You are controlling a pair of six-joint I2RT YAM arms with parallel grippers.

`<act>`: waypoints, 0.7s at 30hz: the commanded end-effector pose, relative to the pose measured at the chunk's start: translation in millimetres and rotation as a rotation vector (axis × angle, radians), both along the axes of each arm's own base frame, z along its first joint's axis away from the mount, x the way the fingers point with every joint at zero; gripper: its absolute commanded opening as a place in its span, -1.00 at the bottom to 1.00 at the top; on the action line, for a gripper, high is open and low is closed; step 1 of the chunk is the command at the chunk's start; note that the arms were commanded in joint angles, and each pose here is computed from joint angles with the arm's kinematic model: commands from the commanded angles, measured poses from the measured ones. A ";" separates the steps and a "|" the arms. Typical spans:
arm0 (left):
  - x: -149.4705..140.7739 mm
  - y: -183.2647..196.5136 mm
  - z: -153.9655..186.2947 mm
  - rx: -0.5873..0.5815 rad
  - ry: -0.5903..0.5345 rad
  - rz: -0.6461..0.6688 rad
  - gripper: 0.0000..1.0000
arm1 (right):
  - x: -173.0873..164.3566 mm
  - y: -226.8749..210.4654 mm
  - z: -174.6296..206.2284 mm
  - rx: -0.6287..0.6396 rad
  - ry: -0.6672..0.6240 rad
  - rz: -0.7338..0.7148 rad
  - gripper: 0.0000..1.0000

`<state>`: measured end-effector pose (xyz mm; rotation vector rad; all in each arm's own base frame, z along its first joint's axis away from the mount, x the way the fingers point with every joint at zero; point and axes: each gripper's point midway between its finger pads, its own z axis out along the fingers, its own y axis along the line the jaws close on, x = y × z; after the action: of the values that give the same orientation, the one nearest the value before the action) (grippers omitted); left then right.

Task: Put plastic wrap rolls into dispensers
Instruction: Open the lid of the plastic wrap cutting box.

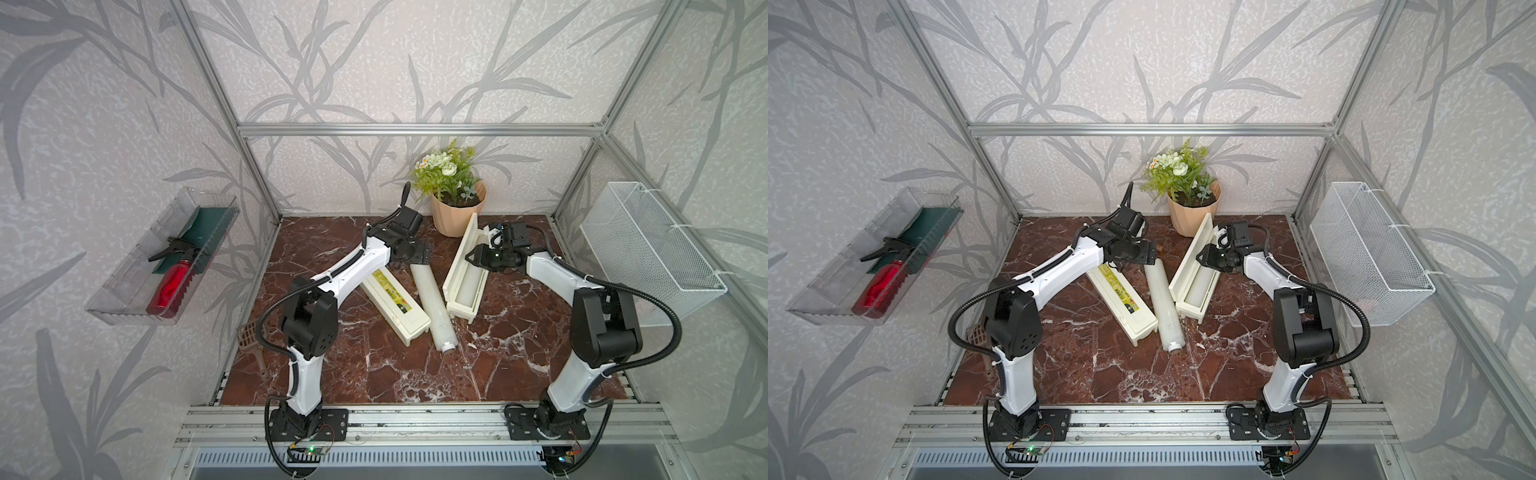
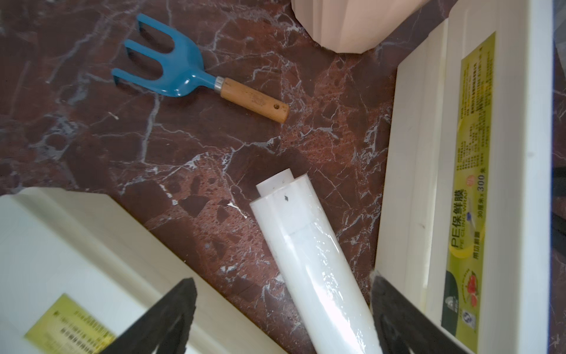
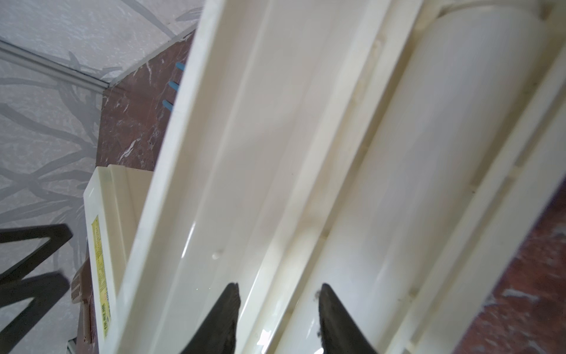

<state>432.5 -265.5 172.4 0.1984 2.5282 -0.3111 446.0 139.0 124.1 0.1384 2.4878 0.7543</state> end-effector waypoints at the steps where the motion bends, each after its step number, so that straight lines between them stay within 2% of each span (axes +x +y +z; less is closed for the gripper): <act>1: 3.3 13.2 18.4 -0.003 -0.072 0.030 0.78 | 2.5 0.2 13.2 -0.054 -0.028 -0.014 -0.06; 7: -1.7 20.4 14.0 0.004 -0.061 0.032 0.78 | 20.0 51.6 9.7 -0.064 -0.041 0.111 0.00; 10: -4.7 25.5 9.7 0.023 -0.049 0.036 0.78 | 17.0 59.9 3.1 -0.095 -0.033 0.146 0.08; 14: -9.1 36.1 6.9 0.051 -0.046 0.061 0.78 | 0.2 31.3 14.8 -0.182 -0.051 0.083 0.11; 17: -10.2 45.0 5.6 0.071 -0.053 0.078 0.79 | -17.4 -6.2 22.9 -0.233 -0.058 -0.034 0.16; 21: -10.0 58.9 5.8 0.104 -0.049 0.103 0.79 | -38.8 -40.1 8.5 -0.276 0.009 -0.122 0.28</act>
<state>421.3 -224.1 159.1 0.1371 2.5381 -0.1897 416.7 126.7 135.1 0.0981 2.5247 0.4688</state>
